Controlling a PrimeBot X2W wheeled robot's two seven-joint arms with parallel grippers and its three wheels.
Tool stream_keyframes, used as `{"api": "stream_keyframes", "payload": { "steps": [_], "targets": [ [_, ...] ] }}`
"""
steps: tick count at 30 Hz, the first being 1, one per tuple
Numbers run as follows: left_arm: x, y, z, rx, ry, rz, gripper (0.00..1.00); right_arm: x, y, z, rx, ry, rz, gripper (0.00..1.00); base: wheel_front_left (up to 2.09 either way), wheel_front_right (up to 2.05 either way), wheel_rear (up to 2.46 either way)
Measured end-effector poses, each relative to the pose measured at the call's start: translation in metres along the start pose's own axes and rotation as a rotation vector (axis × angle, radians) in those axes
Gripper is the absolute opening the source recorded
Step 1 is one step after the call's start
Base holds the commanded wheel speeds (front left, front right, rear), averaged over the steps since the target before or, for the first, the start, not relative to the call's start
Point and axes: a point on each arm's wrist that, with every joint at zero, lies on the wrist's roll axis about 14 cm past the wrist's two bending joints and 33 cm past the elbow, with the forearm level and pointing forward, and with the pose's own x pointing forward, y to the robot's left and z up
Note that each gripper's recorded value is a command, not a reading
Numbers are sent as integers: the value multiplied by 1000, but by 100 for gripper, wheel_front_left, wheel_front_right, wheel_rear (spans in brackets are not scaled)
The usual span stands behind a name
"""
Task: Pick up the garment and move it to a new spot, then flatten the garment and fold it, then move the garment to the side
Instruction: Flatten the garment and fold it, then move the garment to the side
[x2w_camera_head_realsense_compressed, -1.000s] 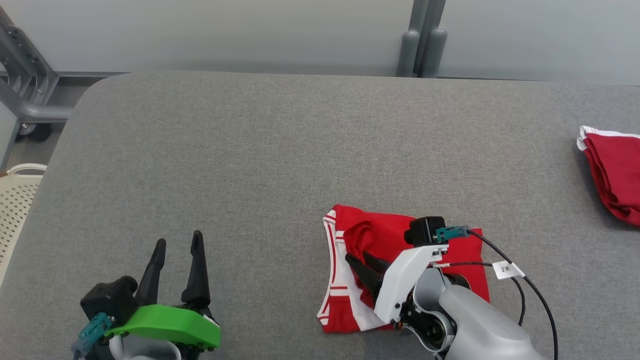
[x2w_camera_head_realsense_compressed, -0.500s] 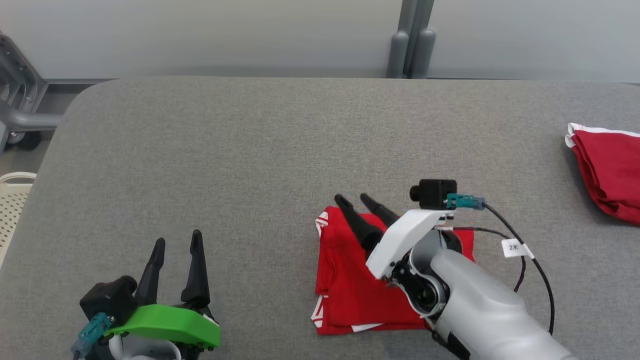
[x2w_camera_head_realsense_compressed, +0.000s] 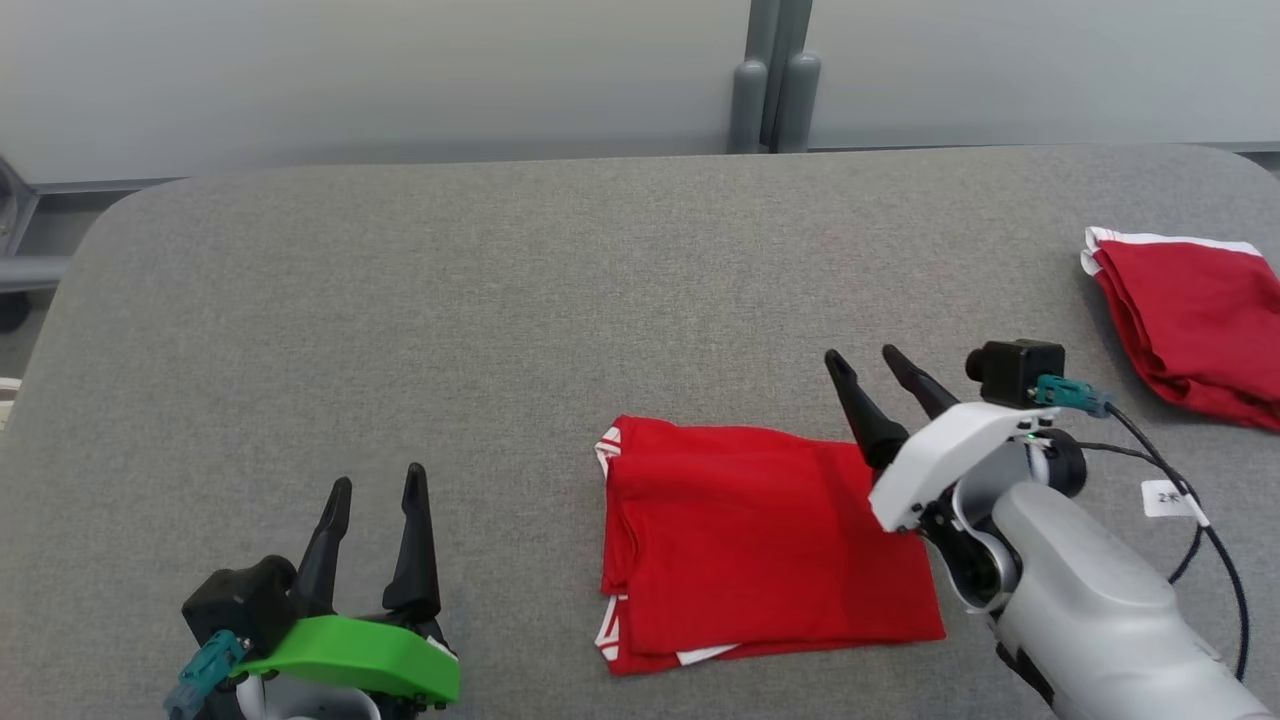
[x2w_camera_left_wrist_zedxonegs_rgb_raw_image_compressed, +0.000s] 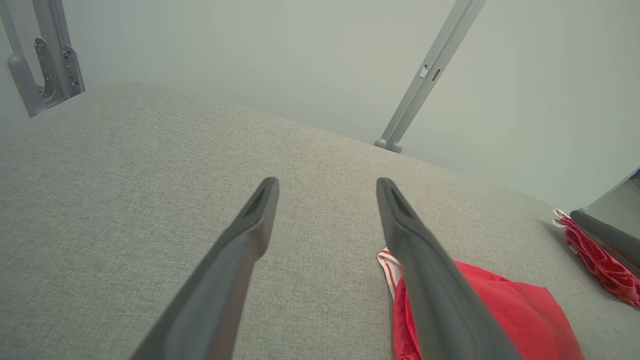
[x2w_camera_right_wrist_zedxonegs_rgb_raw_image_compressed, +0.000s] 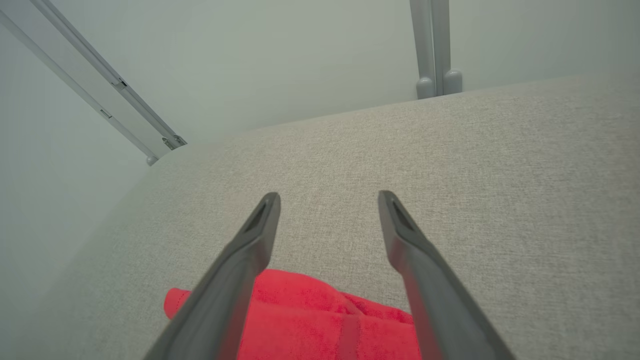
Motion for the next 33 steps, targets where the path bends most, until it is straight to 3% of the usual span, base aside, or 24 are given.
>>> {"api": "stream_keyframes", "payload": {
  "steps": [6, 12, 21, 33],
  "targets": [
    [6, -10, -6, -5, 16, -26, 100, -29, -41, -20, -90, 94, -65, 100, 0, 0, 0],
    [12, -10, -14, -4, 41, -28, 100, -53, -63, -58, -109, 247, -95, 100, 0, 0, 0],
    [12, 0, -16, 0, 49, 1, 100, -74, -65, -98, -80, 417, -88, 100, 0, 0, 0],
    [5, 15, -11, 13, 40, 45, 100, -65, -62, -114, 41, 471, -121, 100, 0, 0, 0]
  ]
}}
